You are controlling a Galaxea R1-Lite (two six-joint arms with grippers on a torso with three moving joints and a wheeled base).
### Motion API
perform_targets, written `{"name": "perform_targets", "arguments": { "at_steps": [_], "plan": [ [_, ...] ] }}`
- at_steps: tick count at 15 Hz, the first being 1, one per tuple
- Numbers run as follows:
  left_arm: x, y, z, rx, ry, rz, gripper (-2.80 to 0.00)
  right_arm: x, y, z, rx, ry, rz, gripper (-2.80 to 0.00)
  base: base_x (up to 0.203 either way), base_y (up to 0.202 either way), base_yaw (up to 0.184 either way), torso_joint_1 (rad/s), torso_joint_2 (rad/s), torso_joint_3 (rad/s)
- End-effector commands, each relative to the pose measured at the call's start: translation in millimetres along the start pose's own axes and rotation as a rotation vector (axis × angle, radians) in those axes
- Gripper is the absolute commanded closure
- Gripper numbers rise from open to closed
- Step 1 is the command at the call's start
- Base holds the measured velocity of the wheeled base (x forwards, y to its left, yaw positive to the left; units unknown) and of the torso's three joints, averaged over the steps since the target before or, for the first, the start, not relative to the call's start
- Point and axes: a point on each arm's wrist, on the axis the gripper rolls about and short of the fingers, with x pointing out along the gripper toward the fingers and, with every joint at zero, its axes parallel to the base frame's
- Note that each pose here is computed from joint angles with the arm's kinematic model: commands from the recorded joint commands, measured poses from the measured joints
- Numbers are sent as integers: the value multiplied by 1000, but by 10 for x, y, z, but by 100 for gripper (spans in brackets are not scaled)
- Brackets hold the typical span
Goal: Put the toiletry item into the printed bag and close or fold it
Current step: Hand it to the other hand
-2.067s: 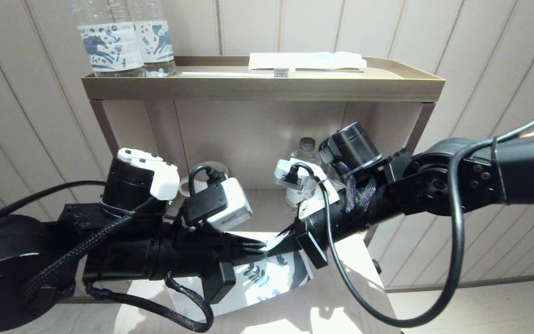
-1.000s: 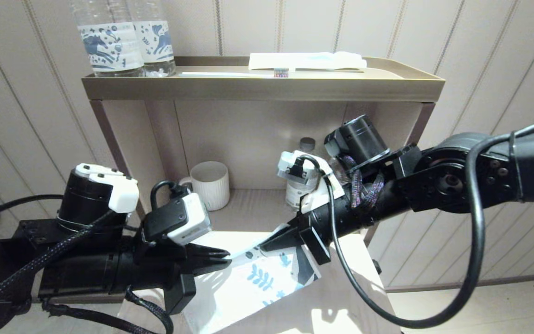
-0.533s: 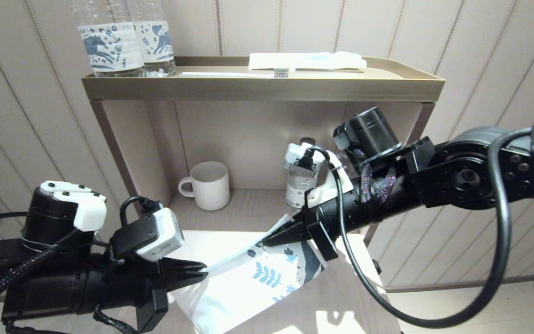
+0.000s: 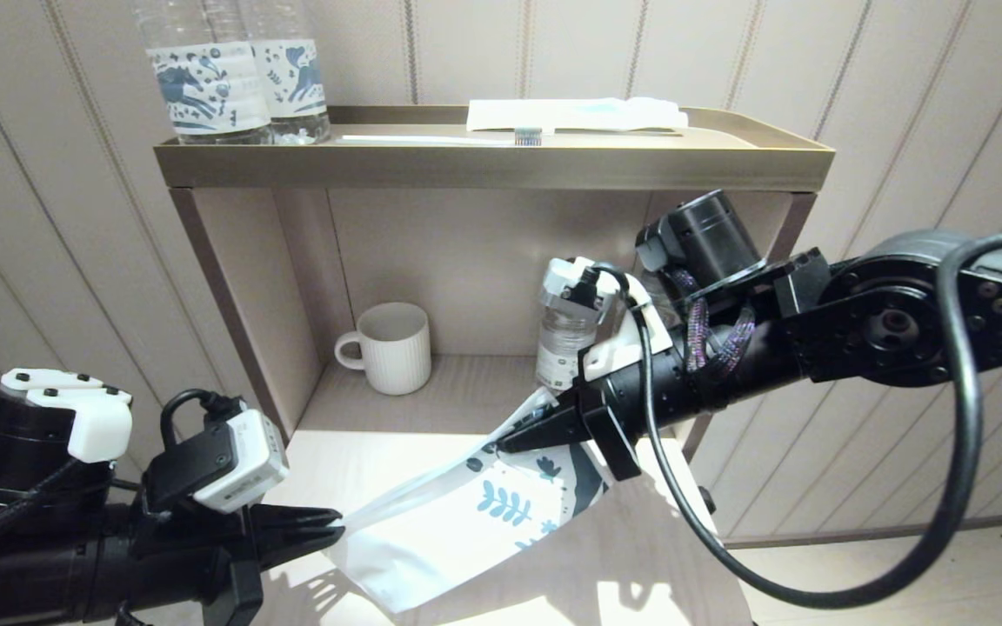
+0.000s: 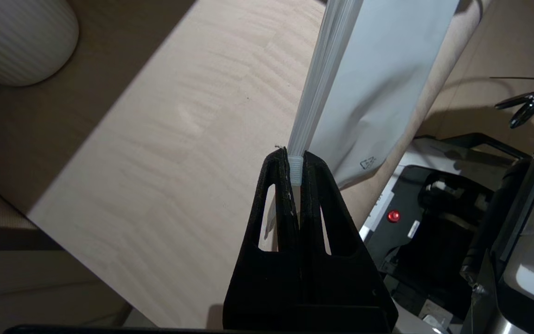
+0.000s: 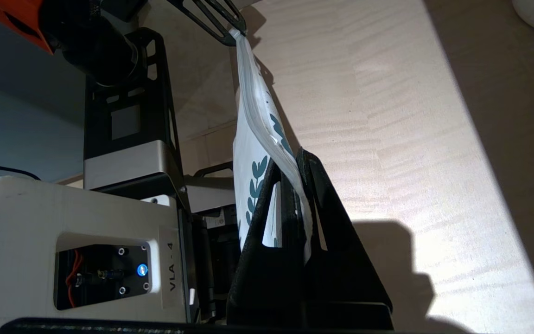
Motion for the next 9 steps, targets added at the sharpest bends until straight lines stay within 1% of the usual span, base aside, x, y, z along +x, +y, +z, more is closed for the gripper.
{"name": "perform_targets", "arguments": {
  "at_steps": [1,4,9],
  "plan": [
    [-41,6,-11,-1,-10,11,0,-17,-3,-1,0,-2,1,0,0,0,0,0,0,0],
    [-85,14,-61,-17,-5,29,0,-25,-4,-2,-1,-3,-1,0,0,0,0,0,0,0],
    [-107,-14,-105,-24,2,28,0,-14,-4,-16,3,2,1,0,0,0,0,0,0,0]
  ]
}}
